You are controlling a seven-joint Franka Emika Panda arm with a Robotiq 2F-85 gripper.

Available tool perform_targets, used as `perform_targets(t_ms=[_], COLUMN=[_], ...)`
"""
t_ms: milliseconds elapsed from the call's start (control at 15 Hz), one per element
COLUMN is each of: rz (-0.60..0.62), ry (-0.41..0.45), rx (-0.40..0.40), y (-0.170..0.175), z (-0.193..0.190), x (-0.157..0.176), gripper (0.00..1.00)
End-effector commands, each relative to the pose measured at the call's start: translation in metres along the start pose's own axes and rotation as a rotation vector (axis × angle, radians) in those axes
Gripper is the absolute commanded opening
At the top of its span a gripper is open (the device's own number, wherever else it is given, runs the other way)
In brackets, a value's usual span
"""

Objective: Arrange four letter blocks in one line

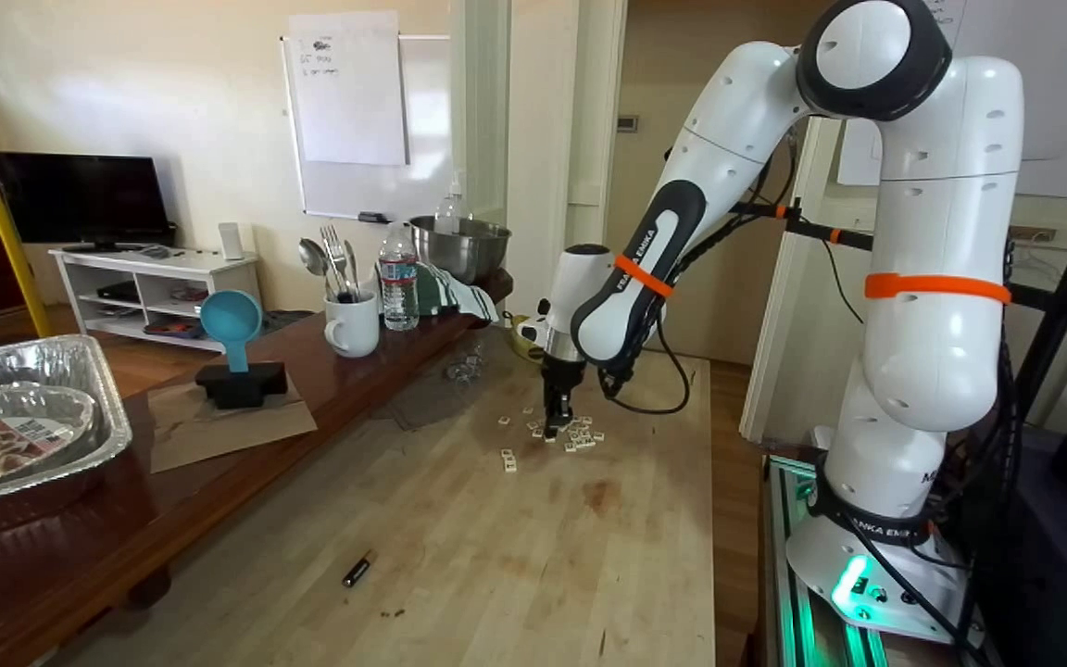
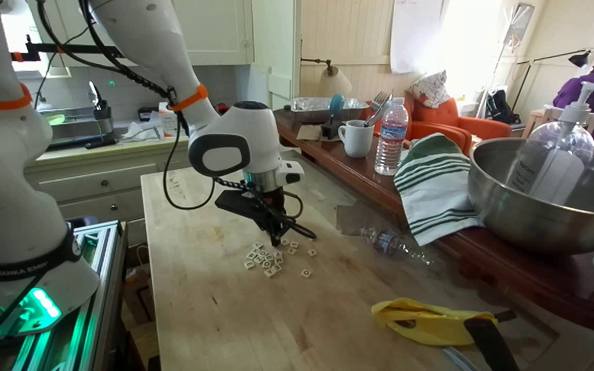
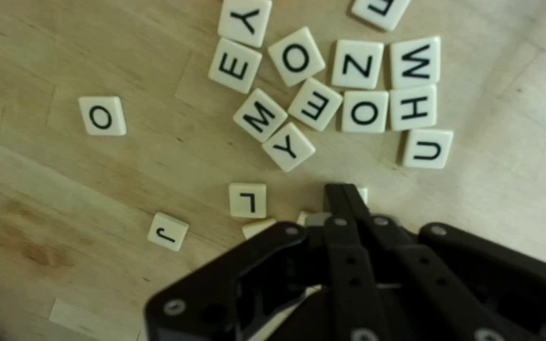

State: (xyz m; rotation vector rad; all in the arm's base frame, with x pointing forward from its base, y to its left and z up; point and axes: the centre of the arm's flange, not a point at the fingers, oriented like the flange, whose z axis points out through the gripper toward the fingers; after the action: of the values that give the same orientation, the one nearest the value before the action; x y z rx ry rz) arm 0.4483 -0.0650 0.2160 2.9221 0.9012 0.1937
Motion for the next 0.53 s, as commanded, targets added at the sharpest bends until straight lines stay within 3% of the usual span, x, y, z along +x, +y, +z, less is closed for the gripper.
perform_targets(t_ms=[0, 467], rz=[-0.013, -0.037], ry=[0.000, 0.013], rx=[0.010, 0.008], y=[-0.002, -0.010], z=[0.016, 0.018], x=[0.012, 0.032], gripper=[0.00, 0.00])
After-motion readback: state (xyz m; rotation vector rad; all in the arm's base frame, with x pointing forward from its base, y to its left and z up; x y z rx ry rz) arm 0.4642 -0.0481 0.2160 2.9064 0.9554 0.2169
